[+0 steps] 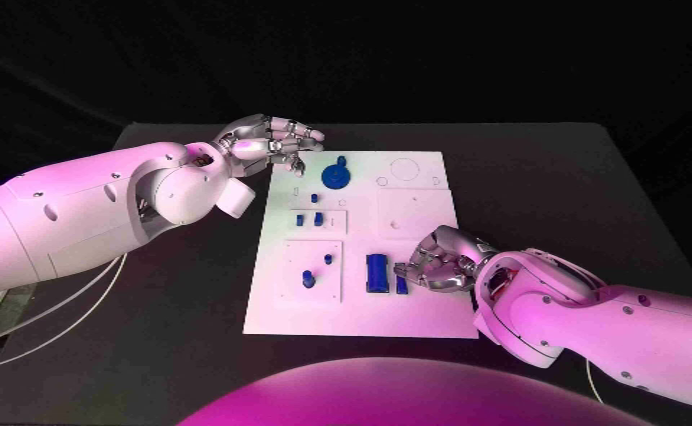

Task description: Assemble the parts on the task board

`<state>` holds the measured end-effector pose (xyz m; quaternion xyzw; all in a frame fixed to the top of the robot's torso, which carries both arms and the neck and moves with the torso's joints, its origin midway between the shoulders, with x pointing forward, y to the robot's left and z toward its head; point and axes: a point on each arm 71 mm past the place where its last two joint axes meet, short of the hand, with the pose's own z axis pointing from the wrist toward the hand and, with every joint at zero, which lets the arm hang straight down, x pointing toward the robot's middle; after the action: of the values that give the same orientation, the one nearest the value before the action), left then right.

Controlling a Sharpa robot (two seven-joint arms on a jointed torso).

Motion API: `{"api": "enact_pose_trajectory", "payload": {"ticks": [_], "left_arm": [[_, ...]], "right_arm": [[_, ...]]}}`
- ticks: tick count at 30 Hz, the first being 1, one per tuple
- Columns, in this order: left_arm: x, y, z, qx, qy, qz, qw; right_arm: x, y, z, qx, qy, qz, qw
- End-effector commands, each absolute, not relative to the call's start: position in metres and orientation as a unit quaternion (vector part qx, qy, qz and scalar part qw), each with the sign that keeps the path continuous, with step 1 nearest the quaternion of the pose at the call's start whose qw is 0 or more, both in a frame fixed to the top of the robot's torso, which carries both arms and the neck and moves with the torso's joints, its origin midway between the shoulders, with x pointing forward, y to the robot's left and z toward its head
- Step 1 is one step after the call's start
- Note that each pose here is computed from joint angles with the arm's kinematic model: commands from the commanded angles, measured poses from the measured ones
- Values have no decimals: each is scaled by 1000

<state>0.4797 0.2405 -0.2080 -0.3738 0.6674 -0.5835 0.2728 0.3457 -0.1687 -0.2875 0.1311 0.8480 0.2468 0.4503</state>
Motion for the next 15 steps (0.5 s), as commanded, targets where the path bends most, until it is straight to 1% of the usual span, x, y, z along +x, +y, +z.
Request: {"api": "enact_pose_trajectory", "payload": {"ticks": [1,9,15], "left_arm": [[479,239,-207,-368,668,-589,267],[479,240,-207,-369,668,-588,268],[479,240,-207,-369,669,-588,268]], "right_arm": [[343,-168,-285,115,847,258,451],[334,-173,-278,100,848,280,440],[330,-175,-278,90,854,283,429]]}}
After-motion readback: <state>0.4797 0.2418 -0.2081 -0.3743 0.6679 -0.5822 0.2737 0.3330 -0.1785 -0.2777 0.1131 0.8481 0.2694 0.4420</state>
